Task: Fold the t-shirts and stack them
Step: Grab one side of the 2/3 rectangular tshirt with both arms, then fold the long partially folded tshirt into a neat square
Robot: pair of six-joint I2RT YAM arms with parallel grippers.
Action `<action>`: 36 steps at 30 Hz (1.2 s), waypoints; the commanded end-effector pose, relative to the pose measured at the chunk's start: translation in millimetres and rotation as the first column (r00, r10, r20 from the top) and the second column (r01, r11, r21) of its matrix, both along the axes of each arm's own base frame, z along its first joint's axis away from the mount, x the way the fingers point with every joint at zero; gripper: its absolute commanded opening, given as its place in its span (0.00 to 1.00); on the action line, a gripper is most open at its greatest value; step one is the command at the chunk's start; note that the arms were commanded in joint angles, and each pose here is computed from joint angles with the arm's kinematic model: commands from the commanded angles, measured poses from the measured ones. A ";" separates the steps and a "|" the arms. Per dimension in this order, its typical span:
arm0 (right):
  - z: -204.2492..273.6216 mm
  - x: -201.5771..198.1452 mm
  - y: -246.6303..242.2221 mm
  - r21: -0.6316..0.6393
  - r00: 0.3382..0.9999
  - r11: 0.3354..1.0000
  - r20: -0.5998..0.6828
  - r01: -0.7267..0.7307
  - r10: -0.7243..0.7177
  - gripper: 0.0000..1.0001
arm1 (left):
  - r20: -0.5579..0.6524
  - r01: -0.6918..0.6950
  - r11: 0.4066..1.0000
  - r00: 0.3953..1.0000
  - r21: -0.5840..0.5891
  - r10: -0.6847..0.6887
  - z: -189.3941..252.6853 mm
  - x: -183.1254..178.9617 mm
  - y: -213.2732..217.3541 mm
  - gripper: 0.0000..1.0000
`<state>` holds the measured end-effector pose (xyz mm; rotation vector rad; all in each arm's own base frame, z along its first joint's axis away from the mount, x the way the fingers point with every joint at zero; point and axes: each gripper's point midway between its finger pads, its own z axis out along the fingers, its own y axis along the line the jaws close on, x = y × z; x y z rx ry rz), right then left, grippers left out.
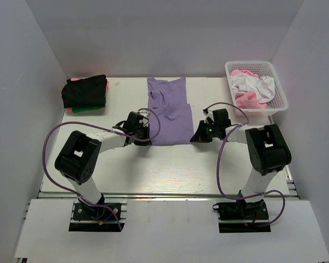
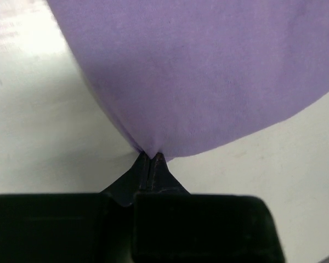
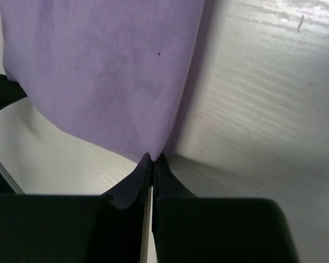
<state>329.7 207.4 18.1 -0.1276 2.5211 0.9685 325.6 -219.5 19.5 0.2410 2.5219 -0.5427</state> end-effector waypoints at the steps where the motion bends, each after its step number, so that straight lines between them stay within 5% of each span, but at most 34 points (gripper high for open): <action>1: 16.2 -12.1 -1.0 -0.003 0.999 1.000 0.035 -0.013 0.013 0.00 | -0.043 0.050 0.998 0.998 -0.046 -0.052 14.5 -26.5 -3.6 0.00; 11: 89.6 -125.2 -19.6 0.002 0.983 0.990 -0.113 -0.144 0.143 0.00 | -0.124 0.221 0.918 0.954 -0.330 -0.275 106.6 -125.8 -19.7 0.00; 19: 157.5 -155.8 -19.8 0.069 0.954 0.961 -0.117 -0.268 0.275 0.00 | -0.083 0.369 0.833 0.895 -0.413 -0.438 191.7 -150.3 -27.3 0.00; 26: 172.6 -126.2 -7.6 0.180 0.948 0.942 -0.096 -0.283 0.303 0.00 | -0.017 0.293 0.893 0.948 -0.343 -0.318 189.9 -103.9 -25.7 0.00; 36: 179.9 -41.5 -3.0 0.254 0.983 0.950 0.014 -0.179 0.182 0.00 | 0.132 -0.032 0.958 0.989 -0.285 0.072 194.1 -4.3 3.4 0.00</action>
